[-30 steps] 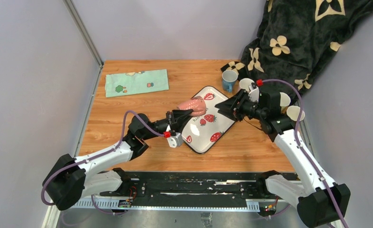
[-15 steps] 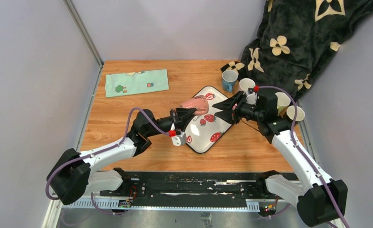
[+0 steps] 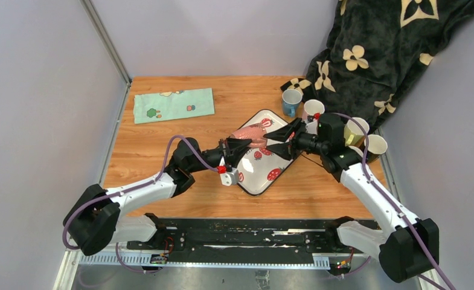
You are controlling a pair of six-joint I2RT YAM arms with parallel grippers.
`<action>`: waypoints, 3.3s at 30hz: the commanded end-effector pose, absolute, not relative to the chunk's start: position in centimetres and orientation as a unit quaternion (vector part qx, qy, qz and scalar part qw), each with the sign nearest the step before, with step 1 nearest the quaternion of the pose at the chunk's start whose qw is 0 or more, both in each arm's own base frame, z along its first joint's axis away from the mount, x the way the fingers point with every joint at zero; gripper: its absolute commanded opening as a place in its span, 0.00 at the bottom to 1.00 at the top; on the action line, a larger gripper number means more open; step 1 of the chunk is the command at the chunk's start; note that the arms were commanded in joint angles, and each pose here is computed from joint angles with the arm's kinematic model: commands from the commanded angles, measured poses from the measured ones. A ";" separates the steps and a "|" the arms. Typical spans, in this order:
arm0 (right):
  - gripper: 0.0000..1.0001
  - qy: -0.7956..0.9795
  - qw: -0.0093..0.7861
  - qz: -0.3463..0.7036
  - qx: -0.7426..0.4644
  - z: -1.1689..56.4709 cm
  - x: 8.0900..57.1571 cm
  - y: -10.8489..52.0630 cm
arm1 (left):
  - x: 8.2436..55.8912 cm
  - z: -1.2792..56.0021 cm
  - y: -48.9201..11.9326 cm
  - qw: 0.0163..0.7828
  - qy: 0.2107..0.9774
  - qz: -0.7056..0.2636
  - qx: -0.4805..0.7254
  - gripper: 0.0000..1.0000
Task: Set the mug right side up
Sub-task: Turn over the cup on the tray.
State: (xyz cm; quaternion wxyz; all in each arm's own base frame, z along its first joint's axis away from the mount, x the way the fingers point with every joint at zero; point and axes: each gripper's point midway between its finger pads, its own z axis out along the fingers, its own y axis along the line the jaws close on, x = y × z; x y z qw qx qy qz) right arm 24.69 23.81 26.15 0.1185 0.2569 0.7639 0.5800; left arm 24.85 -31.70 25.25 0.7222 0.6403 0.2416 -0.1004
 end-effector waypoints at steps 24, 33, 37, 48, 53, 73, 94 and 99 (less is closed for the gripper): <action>0.42 0.747 0.096 0.532 0.387 23.6 24.7 25.1 | 24.7 29.8 -32.2 0.762 0.173 -0.071 0.619 0.00; 0.40 0.734 0.104 0.538 0.401 24.4 25.4 25.3 | 24.6 29.3 -32.4 0.758 0.174 -0.077 0.624 0.00; 0.39 0.731 0.102 0.541 0.403 24.6 25.5 25.5 | 24.6 29.1 -32.5 0.757 0.174 -0.079 0.625 0.00; 0.34 0.730 0.091 0.544 0.402 24.2 25.7 26.3 | 24.6 29.0 -32.6 0.756 0.174 -0.081 0.626 0.00; 0.36 0.731 0.083 0.542 0.406 23.6 25.7 26.6 | 24.4 28.9 -32.7 0.755 0.172 -0.084 0.627 0.00; 0.00 0.709 0.111 0.580 0.385 25.0 26.7 27.0 | 24.0 28.5 -32.9 0.751 0.173 -0.098 0.629 0.23; 0.00 0.706 0.293 0.542 0.349 26.7 29.2 22.9 | 22.4 26.5 -31.5 0.710 0.286 -0.191 0.614 0.83; 0.00 0.735 0.381 0.475 0.298 26.5 30.0 20.6 | 23.0 25.0 -30.1 0.690 0.357 -0.187 0.601 0.86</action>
